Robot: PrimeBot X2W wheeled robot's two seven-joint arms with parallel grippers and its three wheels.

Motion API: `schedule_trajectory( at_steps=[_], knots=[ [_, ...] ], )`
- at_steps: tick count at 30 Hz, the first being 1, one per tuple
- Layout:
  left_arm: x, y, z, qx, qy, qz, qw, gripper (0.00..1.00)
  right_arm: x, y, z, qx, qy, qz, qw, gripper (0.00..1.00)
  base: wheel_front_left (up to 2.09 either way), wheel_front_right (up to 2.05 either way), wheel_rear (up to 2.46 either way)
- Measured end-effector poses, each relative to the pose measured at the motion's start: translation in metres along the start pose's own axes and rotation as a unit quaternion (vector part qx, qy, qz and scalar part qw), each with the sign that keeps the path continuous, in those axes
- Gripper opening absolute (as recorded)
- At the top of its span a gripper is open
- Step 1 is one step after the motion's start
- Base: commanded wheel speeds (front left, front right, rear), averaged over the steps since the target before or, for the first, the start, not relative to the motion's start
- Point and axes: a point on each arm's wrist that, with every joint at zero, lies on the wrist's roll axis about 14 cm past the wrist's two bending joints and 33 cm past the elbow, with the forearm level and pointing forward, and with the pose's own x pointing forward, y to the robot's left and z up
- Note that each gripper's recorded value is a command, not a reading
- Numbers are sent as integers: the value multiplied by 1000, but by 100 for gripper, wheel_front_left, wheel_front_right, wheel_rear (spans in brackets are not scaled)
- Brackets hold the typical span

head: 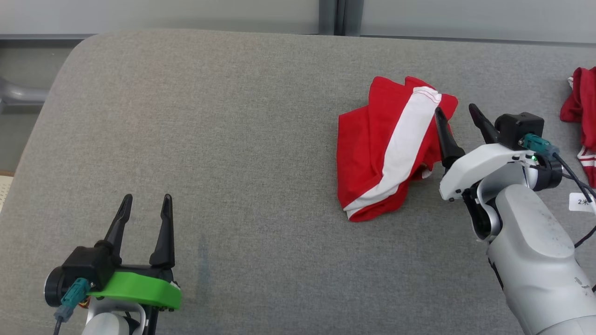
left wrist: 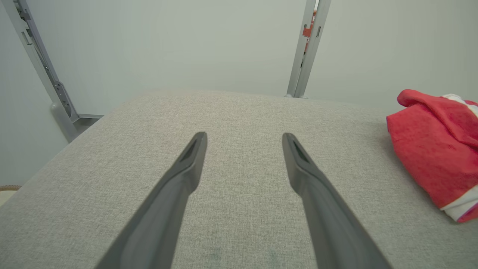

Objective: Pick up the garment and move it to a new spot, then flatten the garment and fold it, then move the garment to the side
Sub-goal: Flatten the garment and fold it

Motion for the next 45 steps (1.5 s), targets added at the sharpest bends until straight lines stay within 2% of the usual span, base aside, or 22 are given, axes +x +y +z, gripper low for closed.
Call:
schedule_trajectory(
  at_steps=[8, 10, 11, 17, 22, 30, 34, 38, 45],
  knots=[
    [4, 5, -4, 3, 8, 7, 1000, 100, 9, 14, -43, 113, 48, -13, 992, 100, 0, 0, 0],
    [5, 6, -4, 4, 8, 6, 1000, 100, 13, 21, -46, 134, 54, -9, 990, 16, 0, 0, 0],
    [6, 6, -5, 4, 8, 6, 1000, 100, 15, 24, -46, 146, 55, -8, 988, 0, 0, 0, 0],
    [3, 6, -2, 4, 5, 7, 1000, 100, 17, 31, -38, 175, 43, -3, 984, 0, 0, 0, 0],
    [-3, 8, 2, 3, 0, 11, 1000, 100, 17, 44, -16, 160, 12, 24, 987, 0, 0, 0, 0],
    [-11, 9, 11, 1, -14, 15, 1000, 100, 10, 116, 17, 118, -29, 134, 983, 0, 0, 0, 0],
    [-16, 12, 13, 1, -17, 20, 1000, 100, -3, 164, 15, 94, -23, 203, 974, 0, 0, 0, 0],
    [-21, 16, 13, 0, -17, 28, 999, 100, -22, 211, -2, 69, 1, 273, 959, 0, 0, 0, 0],
    [-29, 22, 12, -2, -16, 41, 999, 100, -63, 254, -57, 53, 89, 342, 934, 0, 0, 0, 0]
  ],
)
